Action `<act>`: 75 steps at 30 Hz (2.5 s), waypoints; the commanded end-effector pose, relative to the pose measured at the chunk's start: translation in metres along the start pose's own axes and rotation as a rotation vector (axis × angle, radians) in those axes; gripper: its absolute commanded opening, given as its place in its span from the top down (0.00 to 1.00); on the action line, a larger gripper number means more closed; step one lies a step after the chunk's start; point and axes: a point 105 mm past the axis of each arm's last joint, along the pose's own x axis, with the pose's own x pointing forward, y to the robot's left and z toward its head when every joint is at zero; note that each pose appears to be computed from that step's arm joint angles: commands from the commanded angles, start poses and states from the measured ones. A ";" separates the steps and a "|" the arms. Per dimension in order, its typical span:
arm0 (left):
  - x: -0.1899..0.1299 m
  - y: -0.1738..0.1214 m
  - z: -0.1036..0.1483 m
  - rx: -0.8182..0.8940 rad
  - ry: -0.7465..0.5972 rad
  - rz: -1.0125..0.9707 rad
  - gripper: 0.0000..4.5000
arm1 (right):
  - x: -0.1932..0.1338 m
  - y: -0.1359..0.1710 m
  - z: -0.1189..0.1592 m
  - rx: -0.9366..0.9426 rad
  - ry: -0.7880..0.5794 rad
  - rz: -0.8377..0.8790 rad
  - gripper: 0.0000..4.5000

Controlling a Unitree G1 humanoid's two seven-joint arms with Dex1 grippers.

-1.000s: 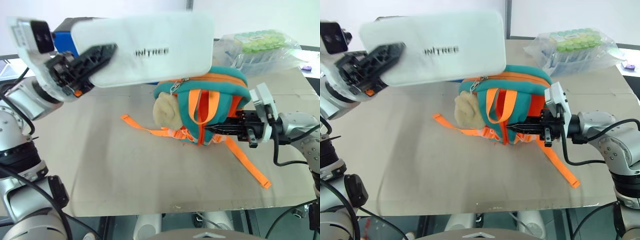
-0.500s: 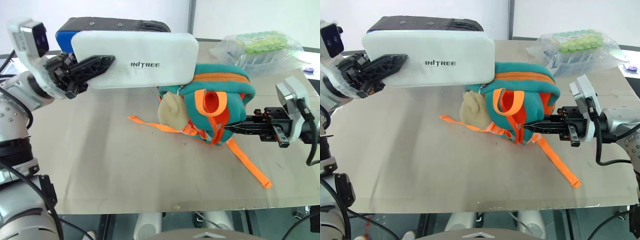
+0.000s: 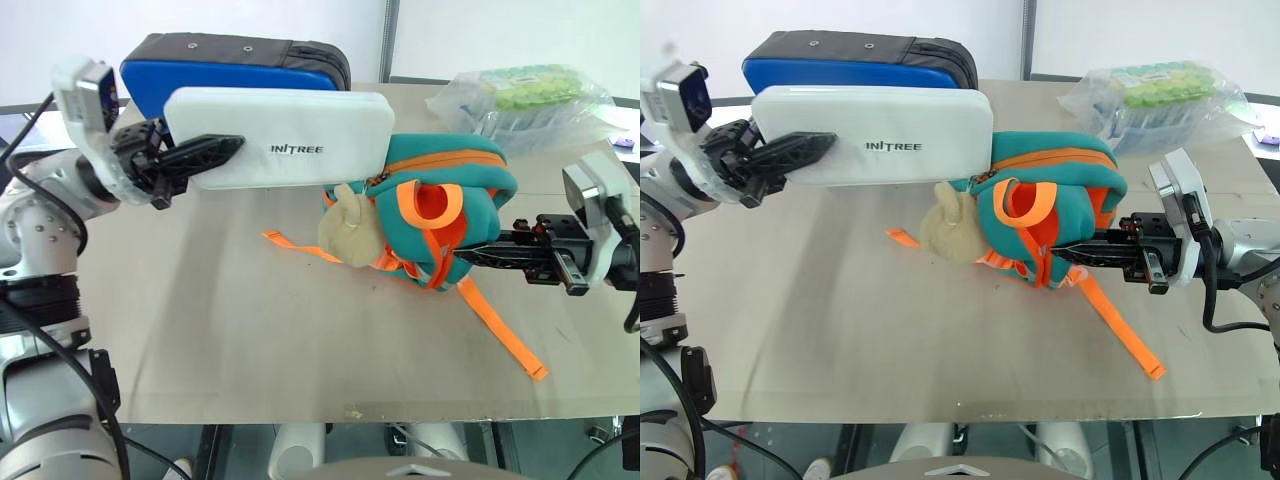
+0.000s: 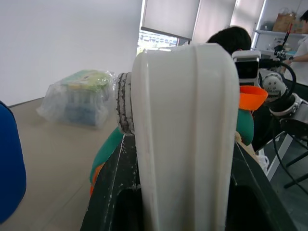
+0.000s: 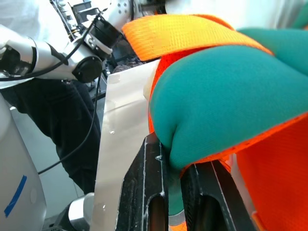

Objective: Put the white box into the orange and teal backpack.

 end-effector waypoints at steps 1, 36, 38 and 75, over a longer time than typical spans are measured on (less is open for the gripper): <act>-0.002 0.011 -0.001 0.076 0.057 0.053 0.77 | -0.005 0.011 0.017 -0.068 -0.028 0.014 0.98; 0.147 -0.017 -0.069 0.151 0.195 -0.249 0.77 | 0.017 0.021 0.030 -0.098 -0.098 0.095 0.98; 0.176 -0.021 -0.084 0.162 0.222 -0.231 0.77 | 0.018 0.022 0.030 -0.095 -0.103 0.094 0.98; 0.091 -0.069 -0.102 -0.321 0.083 -0.111 0.02 | 0.026 0.028 0.013 -0.019 -0.118 0.040 1.00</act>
